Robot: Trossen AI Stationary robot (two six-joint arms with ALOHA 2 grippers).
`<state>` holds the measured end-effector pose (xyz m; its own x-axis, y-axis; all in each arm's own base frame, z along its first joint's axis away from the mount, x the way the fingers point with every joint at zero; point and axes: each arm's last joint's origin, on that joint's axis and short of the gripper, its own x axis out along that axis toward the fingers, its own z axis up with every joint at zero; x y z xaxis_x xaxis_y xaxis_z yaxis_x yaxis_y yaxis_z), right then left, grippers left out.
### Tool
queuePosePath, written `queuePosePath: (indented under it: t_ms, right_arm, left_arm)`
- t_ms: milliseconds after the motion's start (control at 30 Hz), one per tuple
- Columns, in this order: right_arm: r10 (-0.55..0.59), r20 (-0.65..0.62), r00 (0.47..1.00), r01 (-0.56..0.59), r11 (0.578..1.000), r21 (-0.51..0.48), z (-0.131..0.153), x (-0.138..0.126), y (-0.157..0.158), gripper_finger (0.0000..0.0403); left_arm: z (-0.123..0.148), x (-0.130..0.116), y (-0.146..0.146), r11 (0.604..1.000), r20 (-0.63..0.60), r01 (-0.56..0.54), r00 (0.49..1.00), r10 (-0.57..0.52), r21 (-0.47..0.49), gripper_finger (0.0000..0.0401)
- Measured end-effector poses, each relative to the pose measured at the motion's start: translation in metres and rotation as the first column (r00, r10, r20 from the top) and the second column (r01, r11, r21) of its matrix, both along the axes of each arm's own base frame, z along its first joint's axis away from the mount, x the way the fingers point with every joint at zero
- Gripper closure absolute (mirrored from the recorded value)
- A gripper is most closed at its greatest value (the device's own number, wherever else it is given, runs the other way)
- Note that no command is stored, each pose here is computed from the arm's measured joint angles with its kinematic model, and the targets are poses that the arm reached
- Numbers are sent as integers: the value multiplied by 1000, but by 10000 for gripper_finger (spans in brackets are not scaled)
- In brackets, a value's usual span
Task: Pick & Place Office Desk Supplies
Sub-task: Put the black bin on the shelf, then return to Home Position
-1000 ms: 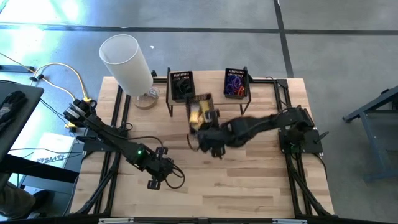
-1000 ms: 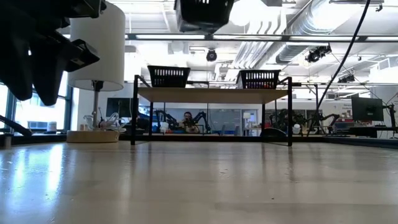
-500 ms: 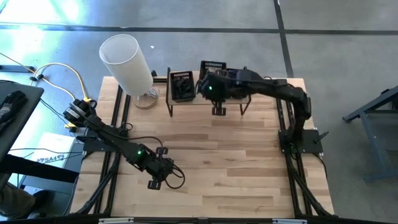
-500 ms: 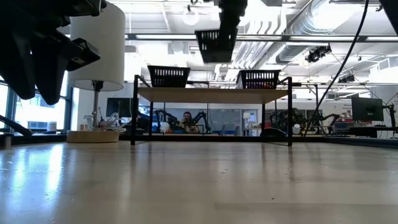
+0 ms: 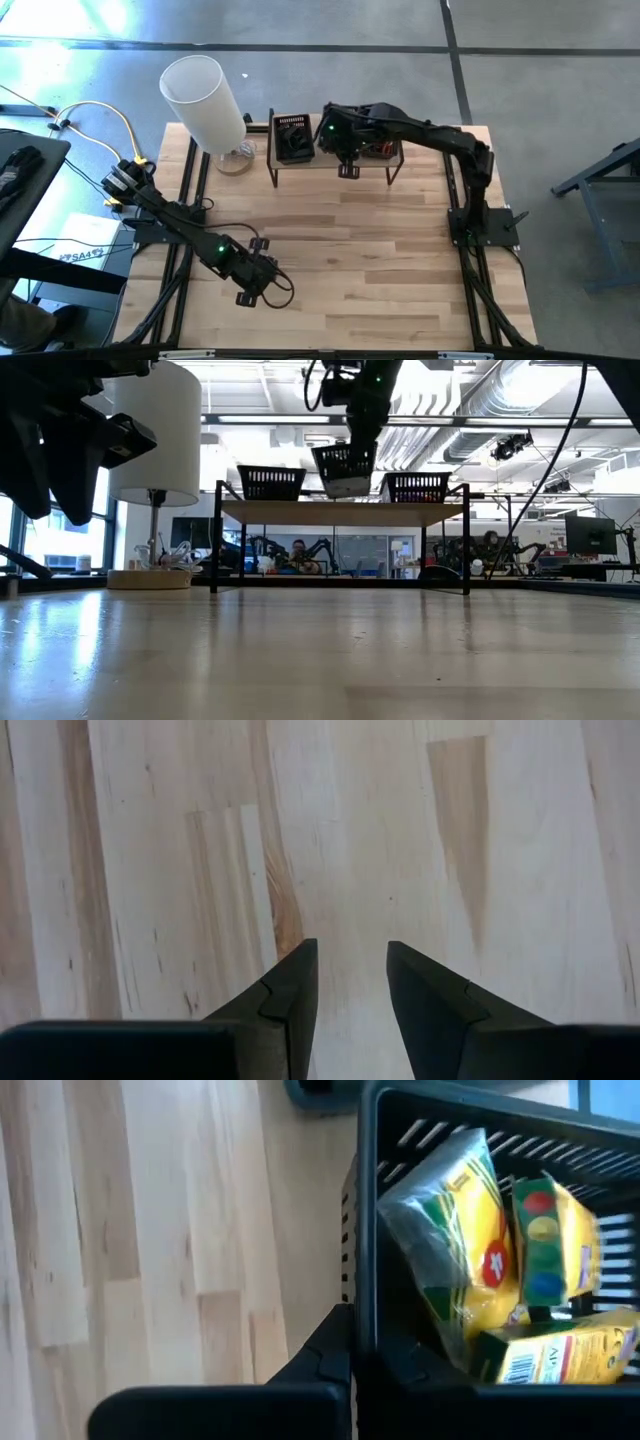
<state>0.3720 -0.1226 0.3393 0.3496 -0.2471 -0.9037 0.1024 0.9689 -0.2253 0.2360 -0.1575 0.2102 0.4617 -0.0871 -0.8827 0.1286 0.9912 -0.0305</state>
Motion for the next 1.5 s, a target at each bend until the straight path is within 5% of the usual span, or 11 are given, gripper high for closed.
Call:
queuePosePath:
  t_ms: [667, 833, 1100, 1500]
  right_arm:
    - [28, -37, 999, -27, 999, 16, -41, 3, -9, 401]
    - [-56, 3, 998, 56, 998, 5, -41, 5, -11, 398]
    - [-73, 2, 997, 73, 997, -10, -39, 5, -8, 335]
    - [-34, 18, 999, 37, 979, -199, -13, -1, 29, 244]
  left_arm:
    - [1, 1, -1, 1000, 17, -2, 1000, 2, -8, 284]
    - [1, 1, -1, 1000, 17, -2, 1000, 2, -8, 284]
    - [1, 1, -1, 1000, 17, -2, 1000, 2, -9, 284]
    - [1, 2, -1, 999, 22, -36, 999, 36, -38, 284]
